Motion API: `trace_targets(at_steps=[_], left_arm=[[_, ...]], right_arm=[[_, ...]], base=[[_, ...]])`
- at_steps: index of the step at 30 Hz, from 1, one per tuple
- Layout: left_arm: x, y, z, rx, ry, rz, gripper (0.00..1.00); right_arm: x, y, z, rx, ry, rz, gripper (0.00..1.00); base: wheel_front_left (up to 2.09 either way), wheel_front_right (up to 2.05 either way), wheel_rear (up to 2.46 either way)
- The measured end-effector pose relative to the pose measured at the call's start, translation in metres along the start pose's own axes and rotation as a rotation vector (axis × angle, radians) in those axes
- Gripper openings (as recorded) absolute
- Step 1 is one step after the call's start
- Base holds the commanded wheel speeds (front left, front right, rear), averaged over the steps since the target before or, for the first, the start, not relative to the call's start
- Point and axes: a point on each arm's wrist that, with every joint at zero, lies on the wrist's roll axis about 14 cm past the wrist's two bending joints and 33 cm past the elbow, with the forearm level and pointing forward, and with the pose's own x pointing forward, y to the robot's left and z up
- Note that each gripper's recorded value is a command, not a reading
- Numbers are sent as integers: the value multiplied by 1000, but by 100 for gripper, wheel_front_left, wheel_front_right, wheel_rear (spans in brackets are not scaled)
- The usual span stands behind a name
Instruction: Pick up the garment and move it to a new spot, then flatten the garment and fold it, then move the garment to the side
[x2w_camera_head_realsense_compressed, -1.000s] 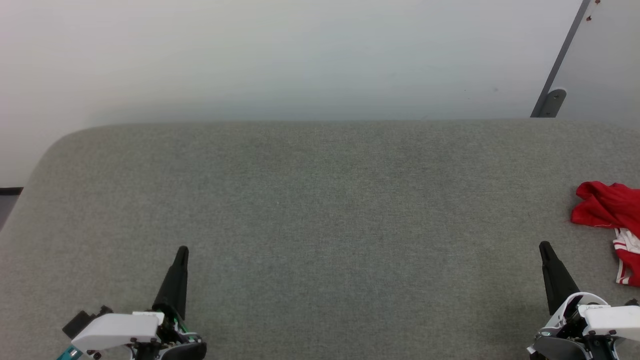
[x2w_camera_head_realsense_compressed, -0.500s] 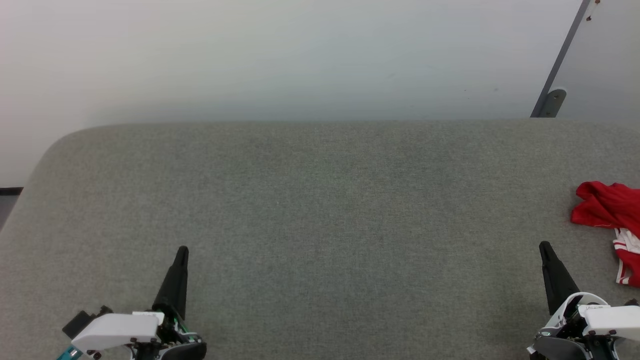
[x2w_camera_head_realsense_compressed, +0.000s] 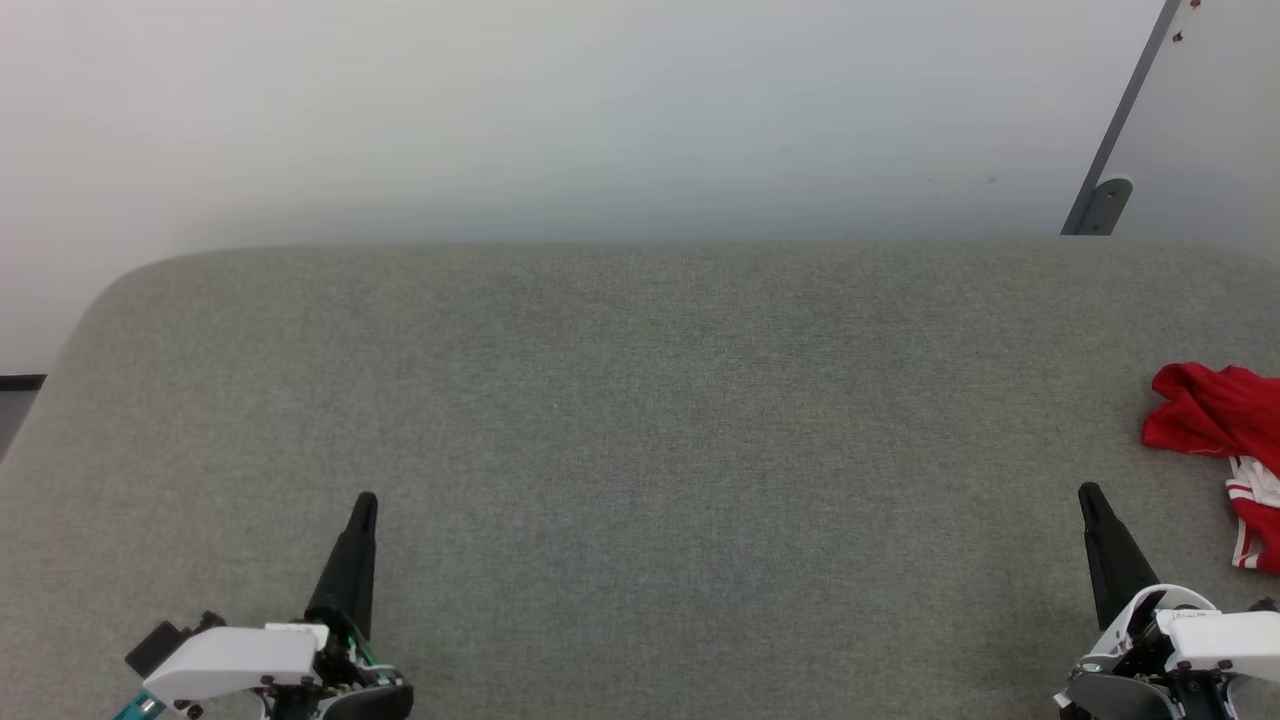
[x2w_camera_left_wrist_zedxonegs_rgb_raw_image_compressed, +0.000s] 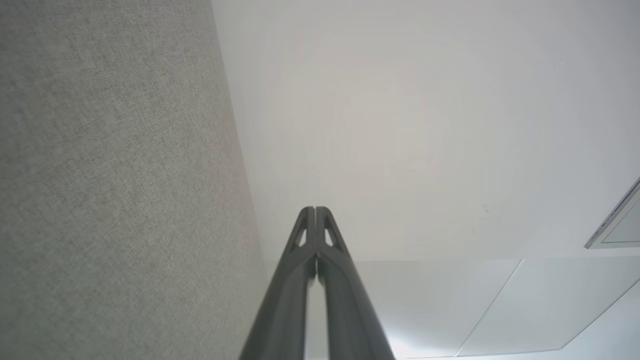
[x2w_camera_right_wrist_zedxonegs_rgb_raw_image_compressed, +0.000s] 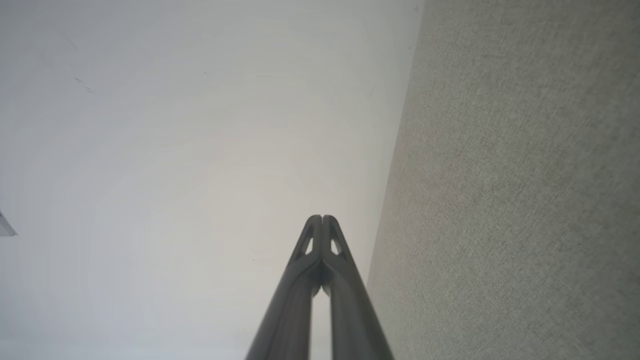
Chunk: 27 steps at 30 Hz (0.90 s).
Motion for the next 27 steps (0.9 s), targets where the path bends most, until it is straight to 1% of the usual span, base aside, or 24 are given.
trace_targets(at_steps=[27], left_arm=[[0, 0, 0, 0, 0, 0, 0]], right_arm=[[0, 0, 0, 0, 0, 0, 0]], base=[[0, 0, 0]])
